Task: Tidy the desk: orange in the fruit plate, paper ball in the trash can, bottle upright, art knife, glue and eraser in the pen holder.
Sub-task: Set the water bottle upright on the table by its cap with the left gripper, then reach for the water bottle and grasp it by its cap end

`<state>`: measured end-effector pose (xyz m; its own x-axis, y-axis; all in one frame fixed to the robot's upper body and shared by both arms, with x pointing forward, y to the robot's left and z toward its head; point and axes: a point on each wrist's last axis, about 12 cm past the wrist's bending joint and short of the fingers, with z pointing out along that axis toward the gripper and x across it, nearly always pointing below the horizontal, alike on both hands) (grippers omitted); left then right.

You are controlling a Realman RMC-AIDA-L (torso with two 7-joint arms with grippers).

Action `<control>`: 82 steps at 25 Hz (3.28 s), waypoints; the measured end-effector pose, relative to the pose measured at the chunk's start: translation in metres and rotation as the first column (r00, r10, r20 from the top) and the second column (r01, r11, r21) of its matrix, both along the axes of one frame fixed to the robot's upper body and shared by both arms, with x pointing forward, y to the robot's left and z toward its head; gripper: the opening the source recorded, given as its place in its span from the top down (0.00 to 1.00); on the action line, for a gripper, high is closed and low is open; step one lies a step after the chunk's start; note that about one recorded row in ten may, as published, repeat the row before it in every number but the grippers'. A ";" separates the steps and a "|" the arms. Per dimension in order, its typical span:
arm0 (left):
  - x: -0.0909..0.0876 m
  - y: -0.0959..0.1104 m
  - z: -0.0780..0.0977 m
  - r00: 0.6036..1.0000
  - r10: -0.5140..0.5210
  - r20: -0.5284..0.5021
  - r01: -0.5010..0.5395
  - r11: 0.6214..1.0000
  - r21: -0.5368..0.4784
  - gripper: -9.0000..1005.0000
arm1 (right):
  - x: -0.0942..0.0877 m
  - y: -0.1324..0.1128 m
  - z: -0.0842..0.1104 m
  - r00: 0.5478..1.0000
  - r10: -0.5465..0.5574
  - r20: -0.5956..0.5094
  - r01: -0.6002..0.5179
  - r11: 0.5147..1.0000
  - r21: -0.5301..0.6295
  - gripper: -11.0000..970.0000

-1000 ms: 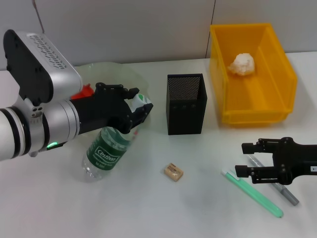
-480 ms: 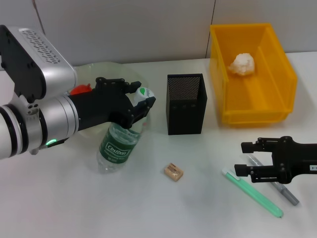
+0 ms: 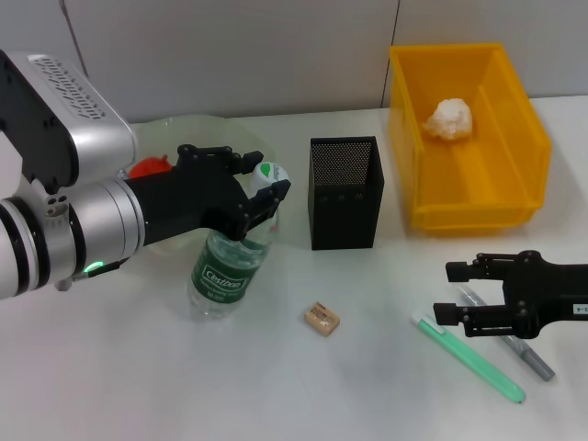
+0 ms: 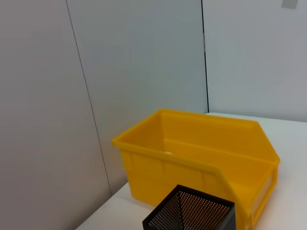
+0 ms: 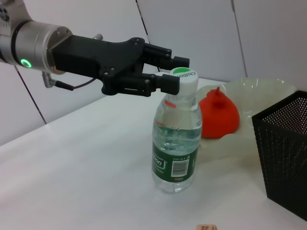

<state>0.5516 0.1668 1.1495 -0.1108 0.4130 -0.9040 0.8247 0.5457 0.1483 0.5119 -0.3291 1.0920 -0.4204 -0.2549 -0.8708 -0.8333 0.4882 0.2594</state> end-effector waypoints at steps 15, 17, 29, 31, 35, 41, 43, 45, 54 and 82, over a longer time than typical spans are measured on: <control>-0.002 -0.002 0.004 1.000 -0.010 -0.002 0.010 0.998 -0.060 0.58 | 0.000 0.000 0.000 1.000 0.001 -0.001 -0.001 1.000 -0.001 0.22; -0.003 -0.001 0.004 1.000 -0.009 -0.002 0.009 0.998 -0.066 0.58 | 0.000 0.000 0.000 1.000 0.001 -0.001 -0.001 1.000 -0.001 0.22; -0.004 -0.001 0.000 1.000 -0.011 -0.016 0.010 0.998 -0.069 0.60 | 0.000 0.001 -0.001 1.000 0.006 -0.003 -0.006 1.000 -0.002 0.22; -0.004 -0.001 0.000 1.000 -0.012 -0.016 0.011 0.998 -0.068 0.60 | -0.001 0.001 -0.001 1.000 0.005 -0.004 -0.005 1.000 -0.002 0.22; -0.005 -0.002 0.000 1.000 -0.013 -0.017 0.011 0.998 -0.067 0.60 | -0.002 0.000 -0.002 1.000 0.003 -0.005 -0.003 1.000 -0.003 0.22; -0.005 -0.004 -0.001 1.000 -0.019 -0.021 0.018 0.998 -0.066 0.60 | -0.003 -0.001 -0.002 1.000 0.001 -0.004 -0.001 1.000 -0.004 0.22; -0.005 -0.004 -0.002 1.000 -0.019 -0.021 0.017 0.998 -0.066 0.60 | -0.003 -0.001 -0.002 1.000 0.000 -0.004 0.000 1.000 -0.004 0.22; -0.005 -0.004 -0.002 1.000 -0.019 -0.022 0.018 0.998 -0.066 0.60 | -0.003 -0.001 -0.002 1.000 0.002 -0.004 -0.002 1.000 -0.005 0.22; -0.005 -0.006 -0.003 0.999 -0.023 -0.030 0.021 0.998 -0.065 0.60 | -0.003 -0.001 -0.002 1.000 0.002 -0.004 -0.002 1.000 -0.005 0.22; 0.007 -0.010 -0.010 0.999 -0.003 -0.045 -0.001 0.996 -0.089 0.37 | -0.003 -0.001 -0.004 1.000 -0.004 -0.008 0.004 1.000 -0.006 0.22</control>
